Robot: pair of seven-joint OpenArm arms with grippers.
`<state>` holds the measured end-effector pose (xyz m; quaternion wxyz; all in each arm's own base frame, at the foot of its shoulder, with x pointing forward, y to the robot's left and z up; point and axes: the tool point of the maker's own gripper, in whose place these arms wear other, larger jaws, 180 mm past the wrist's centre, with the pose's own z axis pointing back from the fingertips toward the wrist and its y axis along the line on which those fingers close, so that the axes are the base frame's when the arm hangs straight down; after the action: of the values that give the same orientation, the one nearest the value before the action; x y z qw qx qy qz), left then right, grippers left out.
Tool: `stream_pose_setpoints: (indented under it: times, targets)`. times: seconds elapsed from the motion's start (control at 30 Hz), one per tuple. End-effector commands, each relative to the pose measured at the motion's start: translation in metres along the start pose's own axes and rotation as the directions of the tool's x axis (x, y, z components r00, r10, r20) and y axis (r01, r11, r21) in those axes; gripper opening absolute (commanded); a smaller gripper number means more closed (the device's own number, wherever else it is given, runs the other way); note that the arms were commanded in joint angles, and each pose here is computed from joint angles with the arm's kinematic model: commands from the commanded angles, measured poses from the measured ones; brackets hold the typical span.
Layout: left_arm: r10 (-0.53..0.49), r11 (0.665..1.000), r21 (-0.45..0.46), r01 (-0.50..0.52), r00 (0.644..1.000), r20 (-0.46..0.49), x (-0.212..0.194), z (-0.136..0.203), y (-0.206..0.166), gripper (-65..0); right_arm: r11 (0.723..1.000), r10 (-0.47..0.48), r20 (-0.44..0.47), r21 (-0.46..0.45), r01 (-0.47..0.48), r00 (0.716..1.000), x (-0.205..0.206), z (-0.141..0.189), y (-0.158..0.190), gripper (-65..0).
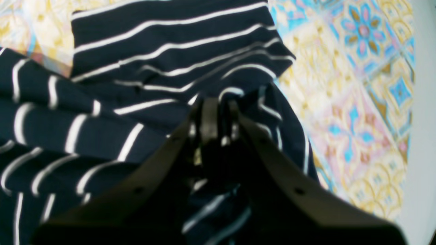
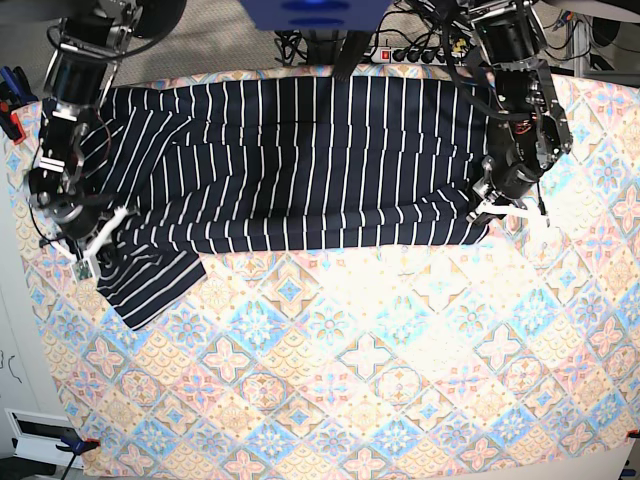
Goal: Fold the T-shirt properly
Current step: 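Drag the grasped shirt sides with both grippers toward the robot base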
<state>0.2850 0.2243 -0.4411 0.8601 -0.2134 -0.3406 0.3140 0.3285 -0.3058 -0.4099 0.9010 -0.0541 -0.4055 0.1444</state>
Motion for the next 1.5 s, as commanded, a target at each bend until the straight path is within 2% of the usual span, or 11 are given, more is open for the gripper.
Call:
stream_pose_setpoints:
  times: [0.0,0.23,0.4,0.5,0.7,1.2,1.37,1.47]
  targets:
    - [-0.006,1.0,-0.002,0.006,0.998,0.061,0.021,0.008,0.004,-65.0,0.998,0.02,0.038,-0.054,-0.018,0.999,0.013,0.009,-0.02,-63.5]
    - [0.053,0.999,-0.003,-0.053,0.998,0.04,0.01,0.023,0.024,-65.0,0.998,-0.022,0.072,-0.054,0.025,0.997,-0.001,0.039,-0.016,-63.5]
    - [0.093,0.996,0.009,-0.093,0.996,0.009,-0.009,0.033,0.039,-65.0,0.998,-0.004,0.042,-0.063,0.007,0.999,-0.022,0.059,-0.013,-63.5]
    - [0.07,0.997,0.013,-0.07,0.998,0.005,-0.015,0.043,0.04,-65.0,0.997,0.002,0.03,-0.075,0.0,1.0,-0.032,0.073,-0.014,-63.5]
    - [0.014,1.0,0.01,-0.014,1.0,0.006,-0.022,0.066,0.034,-65.0,0.996,-0.058,0.053,-0.067,0.062,0.997,-0.041,0.094,-0.013,-63.5]
    - [0.028,0.996,0.082,-0.022,0.997,-0.076,-0.059,0.082,0.062,-65.0,0.997,-0.068,-0.027,-0.044,0.067,0.997,-0.074,0.1,-0.002,-63.4]
    - [0.016,0.997,0.074,-0.008,0.993,-0.114,-0.071,0.078,0.058,-65.0,0.996,-0.086,-0.066,-0.013,0.086,0.994,-0.089,0.093,0.009,-63.2]
    - [-0.016,0.995,0.1,0.029,0.992,-0.122,-0.073,0.078,0.063,-65.0,0.998,-0.058,-0.105,-0.007,0.058,0.993,-0.099,0.091,0.013,-63.1]
